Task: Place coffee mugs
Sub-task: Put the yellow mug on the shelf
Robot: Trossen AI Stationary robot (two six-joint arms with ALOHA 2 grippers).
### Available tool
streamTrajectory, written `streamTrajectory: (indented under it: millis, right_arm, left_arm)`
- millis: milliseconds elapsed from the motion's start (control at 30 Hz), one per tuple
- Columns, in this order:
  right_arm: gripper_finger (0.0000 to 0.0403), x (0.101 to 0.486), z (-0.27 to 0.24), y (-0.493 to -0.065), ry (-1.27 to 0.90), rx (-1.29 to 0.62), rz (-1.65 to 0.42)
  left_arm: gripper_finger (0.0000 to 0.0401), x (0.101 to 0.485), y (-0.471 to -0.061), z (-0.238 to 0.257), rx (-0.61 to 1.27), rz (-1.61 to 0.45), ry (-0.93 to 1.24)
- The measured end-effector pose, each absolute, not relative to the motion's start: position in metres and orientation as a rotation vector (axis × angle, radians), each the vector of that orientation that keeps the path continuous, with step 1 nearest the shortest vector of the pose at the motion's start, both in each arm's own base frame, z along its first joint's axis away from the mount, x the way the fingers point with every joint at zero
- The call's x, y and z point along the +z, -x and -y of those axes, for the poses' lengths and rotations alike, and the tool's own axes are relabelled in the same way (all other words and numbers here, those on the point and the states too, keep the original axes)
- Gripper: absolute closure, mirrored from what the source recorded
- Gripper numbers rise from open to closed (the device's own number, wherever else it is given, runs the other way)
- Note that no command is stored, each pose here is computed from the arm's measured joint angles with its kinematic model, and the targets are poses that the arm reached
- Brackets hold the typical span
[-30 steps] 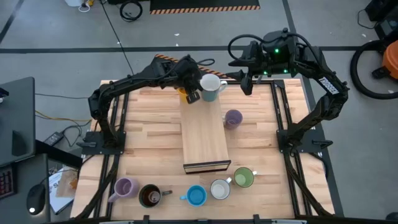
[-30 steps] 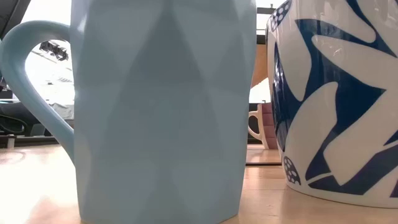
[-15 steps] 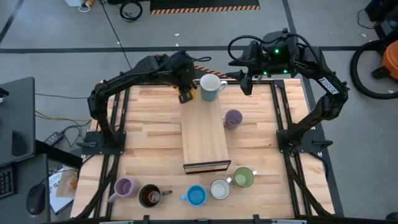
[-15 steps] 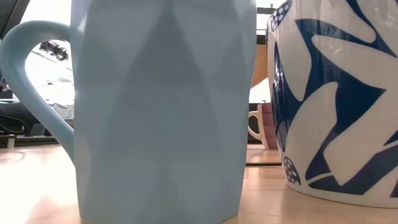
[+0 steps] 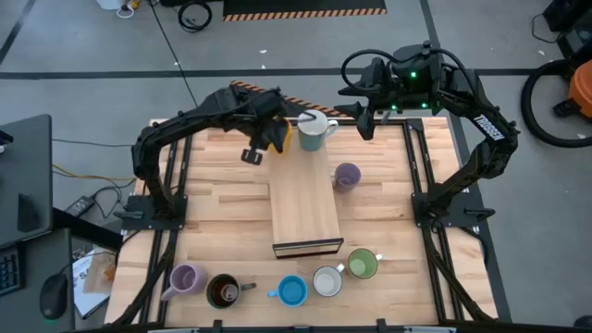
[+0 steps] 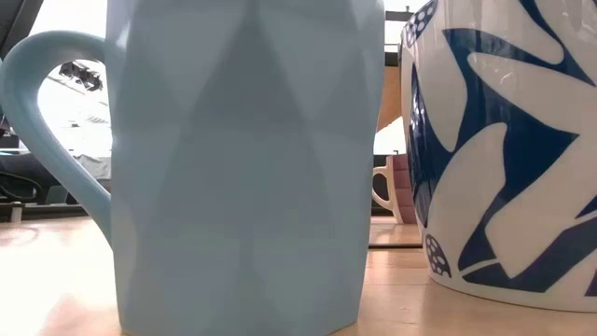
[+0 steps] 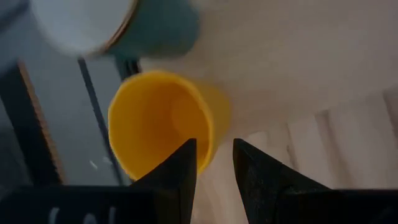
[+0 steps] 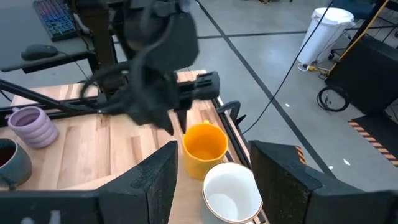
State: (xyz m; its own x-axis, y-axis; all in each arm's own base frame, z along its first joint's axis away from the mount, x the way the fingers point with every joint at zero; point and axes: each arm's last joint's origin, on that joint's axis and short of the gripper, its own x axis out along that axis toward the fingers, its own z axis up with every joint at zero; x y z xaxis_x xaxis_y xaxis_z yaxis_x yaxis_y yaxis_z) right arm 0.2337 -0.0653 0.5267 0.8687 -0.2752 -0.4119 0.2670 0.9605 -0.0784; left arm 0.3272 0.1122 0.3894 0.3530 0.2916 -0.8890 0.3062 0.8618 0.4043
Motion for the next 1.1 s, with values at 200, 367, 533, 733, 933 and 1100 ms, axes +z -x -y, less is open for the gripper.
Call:
streamTrajectory:
  millis: [200, 367, 533, 733, 933, 1100]
  right_arm:
    - [0.0196, 0.527, 0.065, -0.234, 0.004, -0.284, -0.424]
    - [0.0196, 0.527, 0.063, -0.234, -0.002, -0.279, -0.423]
    - [0.0196, 0.527, 0.064, -0.234, -0.005, -0.280, -0.423]
    - [0.0196, 0.527, 0.064, -0.234, -0.004, -0.280, -0.423]
    - [0.0196, 0.528, 0.064, -0.235, 0.002, -0.279, -0.414]
    - [0.0196, 0.528, 0.064, -0.235, 0.000, -0.277, -0.412]
  left_arm:
    - [0.0290, 0.376, -0.329, -0.115, -0.119, -1.274, -0.663]
    - [0.0290, 0.364, -0.328, -0.121, -0.126, -1.316, -0.670]
    - [0.0290, 0.360, -0.333, -0.122, -0.111, -1.287, -0.674]
    - [0.0306, 0.359, -0.336, -0.124, -0.058, -1.265, -0.604]
    - [0.0342, 0.354, -0.340, -0.126, -0.019, -1.273, -0.540]
    - [0.0357, 0.352, -0.343, -0.126, 0.001, -1.258, -0.516]
